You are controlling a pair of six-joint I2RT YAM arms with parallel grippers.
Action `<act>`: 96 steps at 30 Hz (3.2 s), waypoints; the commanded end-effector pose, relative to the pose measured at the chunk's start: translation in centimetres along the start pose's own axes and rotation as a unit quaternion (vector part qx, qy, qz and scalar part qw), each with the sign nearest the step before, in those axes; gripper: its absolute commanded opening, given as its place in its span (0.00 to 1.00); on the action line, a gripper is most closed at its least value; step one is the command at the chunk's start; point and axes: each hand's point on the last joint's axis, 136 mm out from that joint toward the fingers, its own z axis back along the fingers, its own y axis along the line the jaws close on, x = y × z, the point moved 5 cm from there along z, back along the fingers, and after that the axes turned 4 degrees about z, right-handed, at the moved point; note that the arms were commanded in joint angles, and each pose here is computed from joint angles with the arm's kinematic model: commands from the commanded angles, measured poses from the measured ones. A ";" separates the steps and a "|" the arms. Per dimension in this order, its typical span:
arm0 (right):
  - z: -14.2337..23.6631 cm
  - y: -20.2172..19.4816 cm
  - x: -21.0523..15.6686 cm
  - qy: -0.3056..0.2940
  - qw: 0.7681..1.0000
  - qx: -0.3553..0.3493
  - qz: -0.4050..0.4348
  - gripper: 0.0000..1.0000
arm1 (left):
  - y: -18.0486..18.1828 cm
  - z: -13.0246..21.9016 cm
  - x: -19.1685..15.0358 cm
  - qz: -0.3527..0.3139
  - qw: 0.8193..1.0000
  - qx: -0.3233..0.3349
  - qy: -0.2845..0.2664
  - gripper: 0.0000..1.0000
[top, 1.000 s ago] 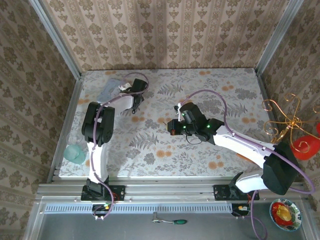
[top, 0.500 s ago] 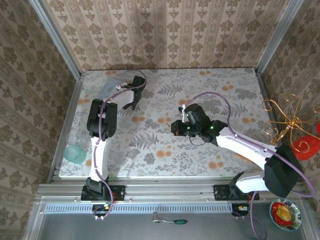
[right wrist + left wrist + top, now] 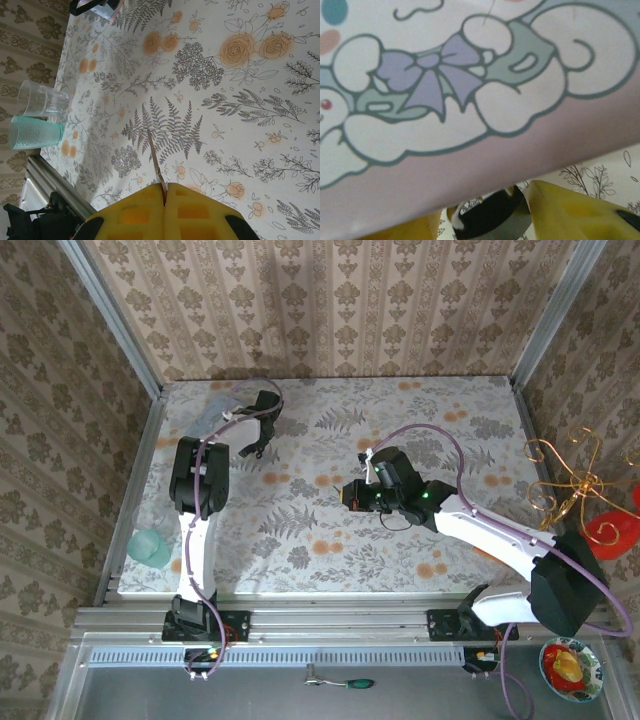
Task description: Unlock the padlock with the key
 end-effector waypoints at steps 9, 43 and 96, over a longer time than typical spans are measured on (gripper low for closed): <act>0.7 0.3 0.1 -0.006 1.000 0.013 -0.013 0.00 | -0.3 -1.7 -0.2 -0.015 0.999 -0.003 0.033 0.40; 3.0 -1.0 0.3 -0.049 0.997 -0.046 -0.028 0.00 | -2.3 11.6 -15.6 -0.288 0.901 -0.291 0.143 0.06; -0.7 -1.4 -2.1 -0.010 0.994 -0.060 -0.090 0.00 | 3.2 15.0 -19.1 -0.236 0.801 -0.514 0.196 0.22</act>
